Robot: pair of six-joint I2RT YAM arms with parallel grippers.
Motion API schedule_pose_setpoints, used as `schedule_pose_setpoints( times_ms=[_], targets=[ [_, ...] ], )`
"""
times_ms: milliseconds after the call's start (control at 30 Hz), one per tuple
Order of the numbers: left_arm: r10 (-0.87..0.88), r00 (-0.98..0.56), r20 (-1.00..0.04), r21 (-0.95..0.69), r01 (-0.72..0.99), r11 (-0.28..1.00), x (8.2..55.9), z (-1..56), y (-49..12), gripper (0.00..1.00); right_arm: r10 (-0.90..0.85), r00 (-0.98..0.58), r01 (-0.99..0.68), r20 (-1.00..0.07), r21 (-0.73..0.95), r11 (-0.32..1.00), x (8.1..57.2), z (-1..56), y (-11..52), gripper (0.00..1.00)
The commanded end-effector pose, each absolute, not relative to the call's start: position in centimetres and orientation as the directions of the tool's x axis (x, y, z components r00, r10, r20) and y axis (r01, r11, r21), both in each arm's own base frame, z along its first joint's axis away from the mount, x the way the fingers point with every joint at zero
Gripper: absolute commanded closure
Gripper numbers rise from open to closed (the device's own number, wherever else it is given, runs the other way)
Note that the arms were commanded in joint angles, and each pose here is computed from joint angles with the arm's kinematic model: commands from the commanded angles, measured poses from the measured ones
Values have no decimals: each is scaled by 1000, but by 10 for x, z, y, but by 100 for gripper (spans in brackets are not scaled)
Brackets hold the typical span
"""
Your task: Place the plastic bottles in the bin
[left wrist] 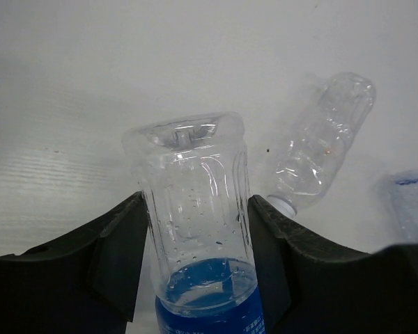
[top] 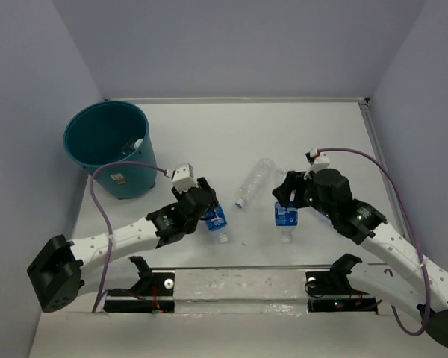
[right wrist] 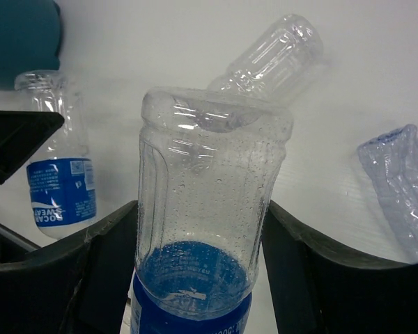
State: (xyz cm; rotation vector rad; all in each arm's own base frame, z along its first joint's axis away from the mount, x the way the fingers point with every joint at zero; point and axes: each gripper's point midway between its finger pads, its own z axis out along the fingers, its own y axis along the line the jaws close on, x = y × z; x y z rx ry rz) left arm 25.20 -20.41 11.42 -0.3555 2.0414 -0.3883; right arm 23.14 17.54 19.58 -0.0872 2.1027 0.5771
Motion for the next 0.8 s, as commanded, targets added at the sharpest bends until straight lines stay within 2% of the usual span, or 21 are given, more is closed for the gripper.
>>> schedule_pose_setpoints(
  times_ms=[0,100,200,267,400,500,767],
  targets=[
    [-452,-309,-837,-467,-29,884,256,193,-186,58,168,-504,-346,-847,376,860,234,235,181,52],
    [-524,-121,-843,-530,20,848,259,296,-163,58,178,-479,-381,-860,386,840,235,249,186,52],
    [-518,26,-855,-516,53,855,253,379,-136,58,190,-455,-409,-870,393,824,236,260,191,52],
    [-464,116,-878,-466,17,885,251,428,-113,58,193,-449,-423,-872,398,814,236,262,193,52],
    [-293,291,-911,-364,-228,903,249,485,-47,58,196,-450,-445,-871,409,797,234,258,198,52],
    [-221,383,-897,-357,-334,872,256,516,-13,58,200,-440,-458,-875,411,788,235,260,201,52],
    [-56,459,-887,-346,-578,739,300,529,60,58,193,-421,-527,-886,412,743,230,277,211,52]
  ],
)
